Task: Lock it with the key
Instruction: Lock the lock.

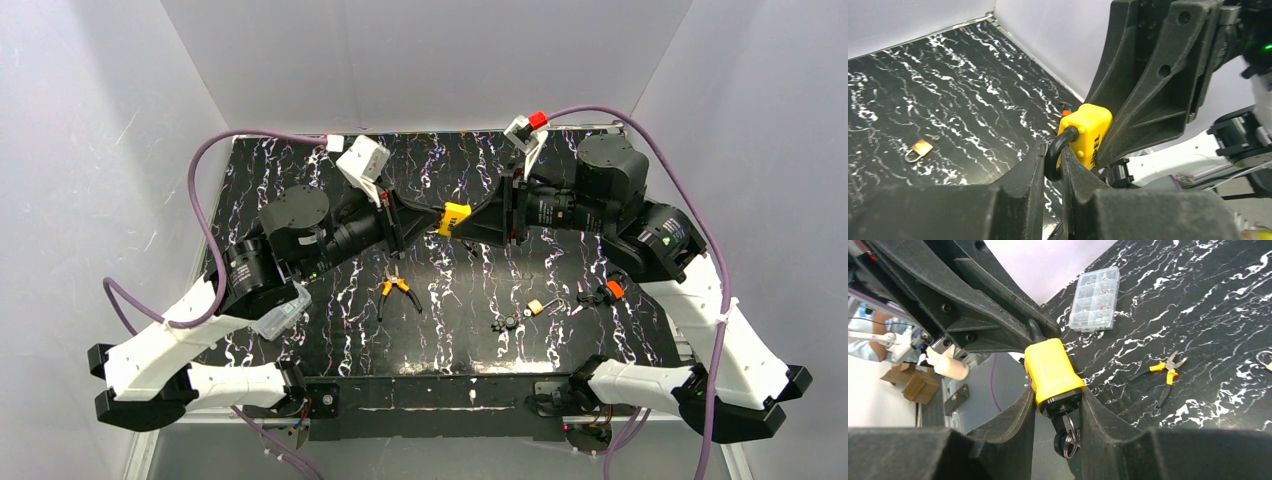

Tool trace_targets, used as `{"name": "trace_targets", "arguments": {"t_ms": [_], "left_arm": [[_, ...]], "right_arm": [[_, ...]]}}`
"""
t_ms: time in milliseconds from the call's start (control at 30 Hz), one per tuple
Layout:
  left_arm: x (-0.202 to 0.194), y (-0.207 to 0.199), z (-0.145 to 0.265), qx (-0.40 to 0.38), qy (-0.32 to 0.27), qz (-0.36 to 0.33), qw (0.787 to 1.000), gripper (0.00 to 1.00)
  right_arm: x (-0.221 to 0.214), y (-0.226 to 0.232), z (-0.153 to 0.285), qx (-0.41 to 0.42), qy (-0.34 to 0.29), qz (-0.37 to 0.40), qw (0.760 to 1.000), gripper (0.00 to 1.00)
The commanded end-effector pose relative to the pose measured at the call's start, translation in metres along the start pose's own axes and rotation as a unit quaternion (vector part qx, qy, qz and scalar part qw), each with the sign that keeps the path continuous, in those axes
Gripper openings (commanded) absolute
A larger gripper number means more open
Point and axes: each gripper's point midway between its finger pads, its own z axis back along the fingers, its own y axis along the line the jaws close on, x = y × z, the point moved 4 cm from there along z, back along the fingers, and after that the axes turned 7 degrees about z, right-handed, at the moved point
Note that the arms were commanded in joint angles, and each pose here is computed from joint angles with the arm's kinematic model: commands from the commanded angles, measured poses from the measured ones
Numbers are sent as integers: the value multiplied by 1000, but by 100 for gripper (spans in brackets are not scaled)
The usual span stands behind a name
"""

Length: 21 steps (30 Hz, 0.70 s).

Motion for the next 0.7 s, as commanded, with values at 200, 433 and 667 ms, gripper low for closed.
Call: {"name": "trace_targets", "arguments": {"t_ms": [200,433,667], "left_arm": [[-103,18,-26,91,225,-97,965,0],[-102,-10,-33,38,226,-89,969,0],[-117,-19,-42,30,245,-92,965,0]], "right_arm": [[82,61,11,71,-153,140,976,1],[82,55,1,60,-146,135,978,1],[94,63,1,75,-159,142,974,1]]}}
